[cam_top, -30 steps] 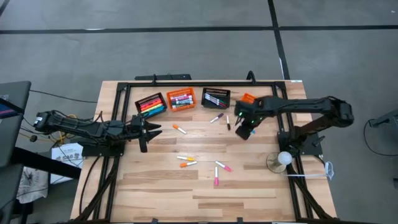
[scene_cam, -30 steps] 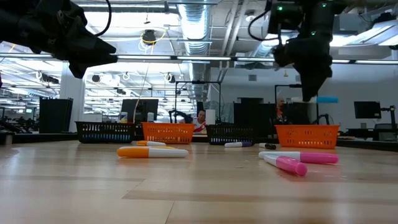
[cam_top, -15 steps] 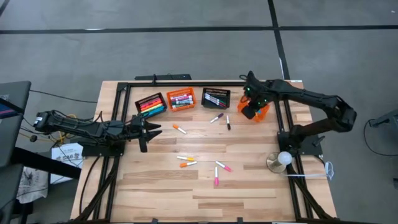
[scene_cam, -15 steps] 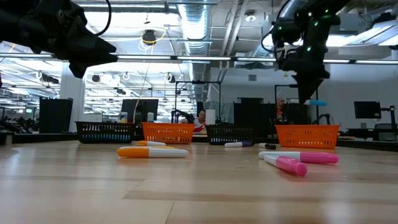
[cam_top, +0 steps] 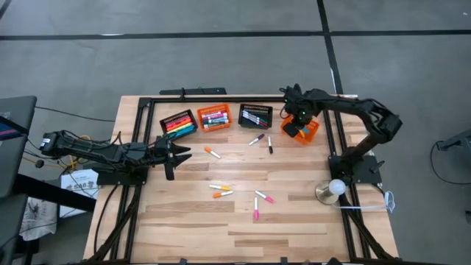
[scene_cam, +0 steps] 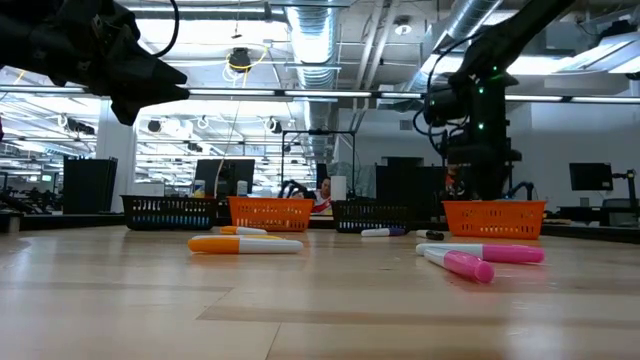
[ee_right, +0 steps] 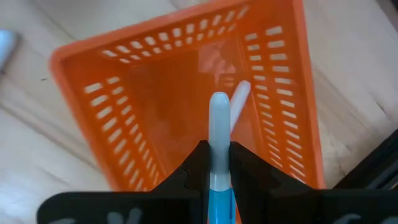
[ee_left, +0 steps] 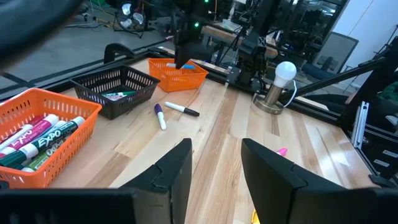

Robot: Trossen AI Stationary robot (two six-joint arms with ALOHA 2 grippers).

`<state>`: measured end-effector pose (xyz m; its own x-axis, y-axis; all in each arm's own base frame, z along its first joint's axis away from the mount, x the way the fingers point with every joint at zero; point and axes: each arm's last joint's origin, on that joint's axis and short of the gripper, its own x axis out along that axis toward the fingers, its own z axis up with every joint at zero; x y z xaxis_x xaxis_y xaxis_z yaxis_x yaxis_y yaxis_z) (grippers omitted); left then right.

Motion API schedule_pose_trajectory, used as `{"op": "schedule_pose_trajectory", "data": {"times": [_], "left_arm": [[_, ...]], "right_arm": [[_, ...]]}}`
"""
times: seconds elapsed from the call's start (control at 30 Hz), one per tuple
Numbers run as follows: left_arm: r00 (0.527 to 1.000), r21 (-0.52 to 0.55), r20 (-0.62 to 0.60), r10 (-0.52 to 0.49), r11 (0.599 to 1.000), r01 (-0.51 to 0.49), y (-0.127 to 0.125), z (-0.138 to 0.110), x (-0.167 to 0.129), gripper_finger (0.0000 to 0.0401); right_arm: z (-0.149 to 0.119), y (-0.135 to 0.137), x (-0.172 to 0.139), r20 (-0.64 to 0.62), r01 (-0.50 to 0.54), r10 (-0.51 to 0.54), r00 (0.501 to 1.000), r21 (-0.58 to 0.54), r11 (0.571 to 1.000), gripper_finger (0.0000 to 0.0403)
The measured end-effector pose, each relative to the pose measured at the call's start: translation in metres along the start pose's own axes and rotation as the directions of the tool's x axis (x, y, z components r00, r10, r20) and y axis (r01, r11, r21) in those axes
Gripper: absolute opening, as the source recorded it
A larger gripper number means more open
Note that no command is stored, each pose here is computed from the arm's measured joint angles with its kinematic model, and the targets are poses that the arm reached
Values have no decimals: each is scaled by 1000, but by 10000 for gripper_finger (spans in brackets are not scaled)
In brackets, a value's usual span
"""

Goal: Pick & Place Markers
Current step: Put the blue small highlighter pen into the left orange bin, then put the black small highlighter pen into the left orange bin

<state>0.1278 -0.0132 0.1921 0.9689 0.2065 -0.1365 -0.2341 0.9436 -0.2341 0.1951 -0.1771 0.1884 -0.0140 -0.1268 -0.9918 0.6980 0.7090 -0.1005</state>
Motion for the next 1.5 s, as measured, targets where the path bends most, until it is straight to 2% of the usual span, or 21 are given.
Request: {"op": "schedule_pose_trajectory", "data": {"times": [0.27, 0.47, 0.77, 1.2, 1.33, 1.5], "left_arm": [[1000, 0, 0, 0, 1000, 0, 0, 0, 0, 138], [1000, 0, 0, 0, 1000, 0, 0, 0, 0, 138], [1000, 0, 0, 0, 1000, 0, 0, 0, 0, 138], [1000, 0, 0, 0, 1000, 0, 0, 0, 0, 138], [1000, 0, 0, 1, 1000, -1, 0, 0, 0, 138], [1000, 0, 0, 0, 1000, 0, 0, 0, 0, 138]], "right_arm": [[1, -7, 4, -10, -13, 13, 1000, 30, 999, 47], [2, -6, 4, -8, -53, 53, 999, 13, 999, 51], [4, -6, 4, 20, -54, 54, 998, 22, 998, 55], [4, -5, 3, 23, -52, 51, 998, 33, 998, 103], [4, -5, -7, 62, -58, 54, 997, 60, 997, 96], [4, 2, -40, 189, -70, 64, 980, 27, 997, 87]]}}
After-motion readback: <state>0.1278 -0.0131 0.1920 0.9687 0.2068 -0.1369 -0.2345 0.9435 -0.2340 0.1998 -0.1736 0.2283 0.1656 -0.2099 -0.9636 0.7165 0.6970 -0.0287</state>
